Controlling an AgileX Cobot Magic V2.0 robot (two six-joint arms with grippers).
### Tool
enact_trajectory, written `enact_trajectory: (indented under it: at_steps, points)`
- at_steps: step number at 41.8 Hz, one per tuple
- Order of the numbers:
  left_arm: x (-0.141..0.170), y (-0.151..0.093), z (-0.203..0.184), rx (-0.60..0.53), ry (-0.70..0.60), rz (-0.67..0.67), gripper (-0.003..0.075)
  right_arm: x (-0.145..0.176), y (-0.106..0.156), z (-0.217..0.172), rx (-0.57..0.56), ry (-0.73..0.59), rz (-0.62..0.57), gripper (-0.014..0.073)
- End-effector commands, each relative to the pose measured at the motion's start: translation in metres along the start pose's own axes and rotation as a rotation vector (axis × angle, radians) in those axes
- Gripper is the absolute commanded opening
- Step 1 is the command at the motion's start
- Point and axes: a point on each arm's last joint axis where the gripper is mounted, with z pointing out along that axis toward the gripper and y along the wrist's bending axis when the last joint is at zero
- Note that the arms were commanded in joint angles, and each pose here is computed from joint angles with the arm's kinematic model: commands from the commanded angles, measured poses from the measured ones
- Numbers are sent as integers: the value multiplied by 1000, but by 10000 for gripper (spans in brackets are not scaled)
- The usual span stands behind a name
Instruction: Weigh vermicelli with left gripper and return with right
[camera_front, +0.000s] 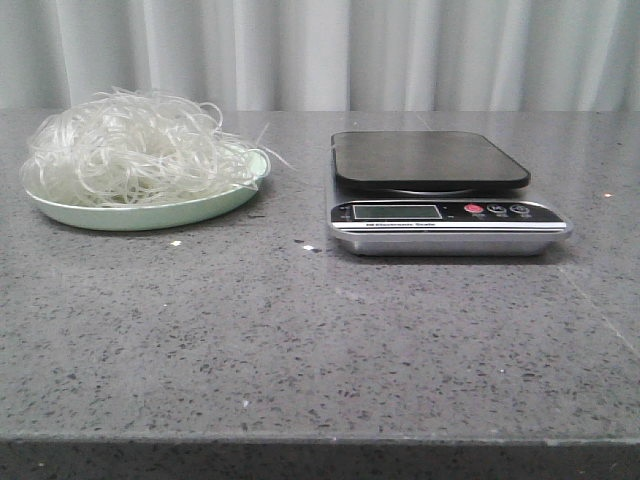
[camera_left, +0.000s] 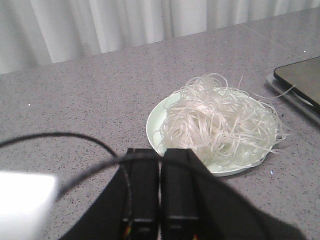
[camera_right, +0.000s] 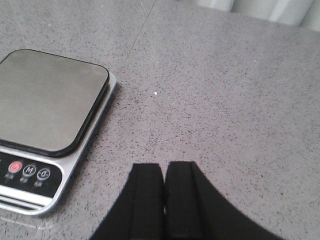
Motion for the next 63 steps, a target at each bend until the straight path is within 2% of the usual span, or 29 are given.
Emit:
enact_trajectory:
  at_steps: [1,11,16,63]
  points:
    - [-16,1,-3,-6,-110,-13,136,3,0,-19,12,-193,-11,151]
    - [-17,1,-3,-6,-115,-13,136,40,2,-44,17,-309,-11,151]
    - [-17,1,-3,-6,-115,-13,136,47,2,-50,19,-336,-10,151]
    - [-14,2,-2,-9,-108,-17,136,48,2,-50,19,-337,-10,151]
